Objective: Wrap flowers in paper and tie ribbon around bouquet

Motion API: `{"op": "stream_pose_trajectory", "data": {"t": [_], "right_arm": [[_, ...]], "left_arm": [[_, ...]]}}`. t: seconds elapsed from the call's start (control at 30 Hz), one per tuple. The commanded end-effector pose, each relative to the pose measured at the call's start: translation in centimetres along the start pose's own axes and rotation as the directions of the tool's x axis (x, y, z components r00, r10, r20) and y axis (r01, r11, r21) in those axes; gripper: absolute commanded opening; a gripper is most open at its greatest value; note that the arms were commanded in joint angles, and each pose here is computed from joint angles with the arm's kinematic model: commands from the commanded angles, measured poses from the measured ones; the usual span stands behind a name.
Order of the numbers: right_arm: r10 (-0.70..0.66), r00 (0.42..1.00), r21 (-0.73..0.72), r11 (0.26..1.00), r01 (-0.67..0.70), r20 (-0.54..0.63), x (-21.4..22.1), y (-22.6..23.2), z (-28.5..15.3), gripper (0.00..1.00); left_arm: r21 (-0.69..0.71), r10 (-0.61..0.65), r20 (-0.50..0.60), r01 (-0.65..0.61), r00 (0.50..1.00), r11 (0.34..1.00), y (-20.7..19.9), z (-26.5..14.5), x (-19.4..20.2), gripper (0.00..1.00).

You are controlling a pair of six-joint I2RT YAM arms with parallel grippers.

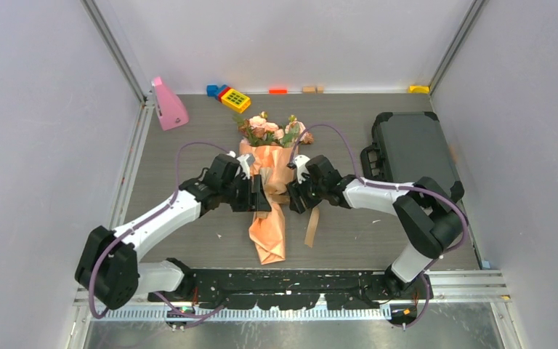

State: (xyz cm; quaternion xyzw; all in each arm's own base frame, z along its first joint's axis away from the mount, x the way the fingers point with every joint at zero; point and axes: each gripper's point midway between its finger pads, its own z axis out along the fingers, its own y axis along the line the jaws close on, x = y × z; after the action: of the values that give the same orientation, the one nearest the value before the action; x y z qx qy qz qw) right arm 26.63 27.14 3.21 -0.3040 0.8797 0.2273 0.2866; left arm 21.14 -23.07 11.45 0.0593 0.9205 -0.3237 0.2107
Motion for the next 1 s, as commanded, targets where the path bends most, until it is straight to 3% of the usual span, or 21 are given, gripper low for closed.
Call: {"op": "stream_pose_trajectory", "data": {"t": [0.0,0.2,0.3,0.37,0.6,0.97], "right_arm": [[-0.101,0.984,-0.009,0.995,0.104,0.146,-4.6,0.0,0.8,0.64],[-0.17,0.976,-0.051,0.983,0.178,0.135,-4.5,0.5,0.7,0.64],[-0.202,0.967,-0.09,0.972,0.217,0.155,-4.5,1.3,-0.6,0.64],[-0.224,0.963,-0.111,0.964,0.242,0.152,-4.1,1.6,-1.1,0.64],[-0.164,0.986,-0.2,0.966,0.164,0.02,-2.1,0.4,0.5,0.64],[-0.153,0.988,-0.326,0.935,0.137,-0.023,-1.1,1.8,2.2,0.6]], "left_arm": [[0.032,0.028,0.021,-0.029,0.999,0.999,-0.9,1.1,-1.9,0.53],[0.008,0.019,0.012,-0.019,1.0,1.0,-0.4,2.0,-2.0,0.34],[0.001,0.013,0.001,-0.013,1.0,1.0,-0.3,1.8,-1.8,0.15],[0.009,0.013,-0.003,-0.013,1.0,1.0,-0.5,1.4,-1.4,0.09],[-0.027,0.022,-0.019,-0.023,1.0,0.999,0.0,-0.4,-0.4,0.09],[-0.034,0.013,-0.059,-0.015,0.998,0.999,0.5,-0.5,0.9,0.1]]}}
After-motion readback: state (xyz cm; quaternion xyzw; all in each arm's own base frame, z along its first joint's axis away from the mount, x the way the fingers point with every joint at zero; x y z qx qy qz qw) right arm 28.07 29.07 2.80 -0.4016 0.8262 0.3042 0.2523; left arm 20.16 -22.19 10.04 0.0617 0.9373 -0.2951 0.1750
